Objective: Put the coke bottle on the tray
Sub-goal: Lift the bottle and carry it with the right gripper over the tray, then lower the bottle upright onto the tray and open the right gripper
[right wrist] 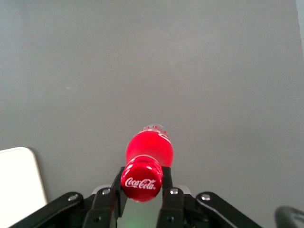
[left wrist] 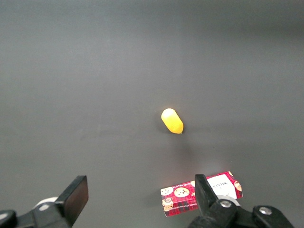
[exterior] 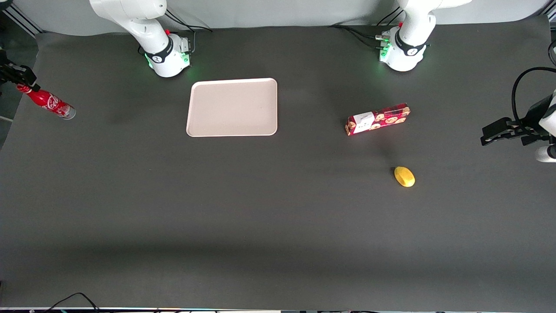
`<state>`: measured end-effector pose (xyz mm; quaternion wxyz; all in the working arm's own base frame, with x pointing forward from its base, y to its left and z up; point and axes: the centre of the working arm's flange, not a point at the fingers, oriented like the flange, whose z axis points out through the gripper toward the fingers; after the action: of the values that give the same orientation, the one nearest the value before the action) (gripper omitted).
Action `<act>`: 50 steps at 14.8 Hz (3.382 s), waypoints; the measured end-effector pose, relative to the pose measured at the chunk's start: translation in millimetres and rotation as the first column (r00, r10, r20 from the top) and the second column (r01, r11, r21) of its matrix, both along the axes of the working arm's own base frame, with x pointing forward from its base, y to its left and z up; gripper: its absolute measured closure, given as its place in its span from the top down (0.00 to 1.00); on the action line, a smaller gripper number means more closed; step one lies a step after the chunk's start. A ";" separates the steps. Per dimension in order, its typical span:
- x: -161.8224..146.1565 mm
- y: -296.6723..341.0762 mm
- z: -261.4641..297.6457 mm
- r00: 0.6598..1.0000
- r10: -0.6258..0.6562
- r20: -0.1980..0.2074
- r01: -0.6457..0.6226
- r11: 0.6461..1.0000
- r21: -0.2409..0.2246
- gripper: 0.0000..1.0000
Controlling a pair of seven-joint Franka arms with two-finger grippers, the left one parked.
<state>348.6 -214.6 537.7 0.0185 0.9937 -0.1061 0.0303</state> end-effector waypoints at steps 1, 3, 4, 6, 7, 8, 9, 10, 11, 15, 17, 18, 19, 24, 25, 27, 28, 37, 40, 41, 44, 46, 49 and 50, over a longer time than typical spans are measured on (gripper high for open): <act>11.4 9.5 13.4 1.000 0.002 -0.012 -0.002 1.000 0.003 0.32; 29.5 21.1 27.2 1.000 -0.009 -0.025 0.009 1.000 0.007 0.32; 36.6 28.5 28.1 0.999 -0.021 -0.026 0.022 1.000 0.021 0.32; 49.8 56.8 26.6 0.998 -0.062 -0.031 0.063 0.997 0.040 0.32; 56.3 77.5 26.2 0.996 -0.085 -0.036 0.086 0.995 0.042 0.32; 62.2 101.6 25.7 0.994 -0.106 -0.040 0.108 0.993 0.048 0.32; 67.2 128.1 24.9 0.992 -0.122 -0.046 0.124 0.990 0.063 0.32; 70.9 155.5 23.0 0.990 -0.131 -0.053 0.135 0.988 0.079 0.32; 72.5 180.8 18.5 0.987 -0.146 -0.066 0.151 0.984 0.090 0.32; 73.2 266.0 -12.6 0.972 -0.221 -0.079 0.230 0.964 0.134 0.32; 70.4 303.4 -31.7 0.967 -0.243 -0.074 0.253 0.952 0.172 0.32; 67.6 321.1 -42.5 0.966 -0.246 -0.073 0.256 0.947 0.193 0.32; 63.8 337.8 -54.0 0.966 -0.247 -0.074 0.257 0.943 0.212 0.32; 30.7 394.2 -128.5 0.974 -0.218 -0.055 0.225 0.951 0.214 0.32; 24.0 394.8 -142.0 0.975 -0.214 -0.060 0.222 0.955 0.198 0.32; 13.2 393.1 -161.3 0.974 -0.208 -0.084 0.220 0.960 0.171 0.32; 8.8 391.3 -168.8 0.974 -0.207 -0.097 0.221 0.962 0.160 0.32; -26.0 380.3 -205.8 0.978 -0.163 -0.131 0.170 0.984 0.048 0.32; -25.8 378.9 -201.4 0.983 -0.149 -0.110 0.153 0.988 0.031 0.32; -25.8 378.9 -200.5 0.983 -0.148 -0.107 0.152 0.988 0.031 0.32; -25.9 378.8 -200.5 0.983 -0.148 -0.107 0.152 0.988 0.030 0.32; -26.2 378.6 -201.6 0.983 -0.148 -0.112 0.152 0.988 0.029 0.32; -25.2 379.3 -200.7 0.983 -0.147 -0.111 0.152 0.988 0.030 0.49; -24.5 379.9 -199.6 0.983 -0.147 -0.109 0.151 0.988 0.032 0.58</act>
<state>324.2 165.4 338.2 0.0065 0.9834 -0.1795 -0.0261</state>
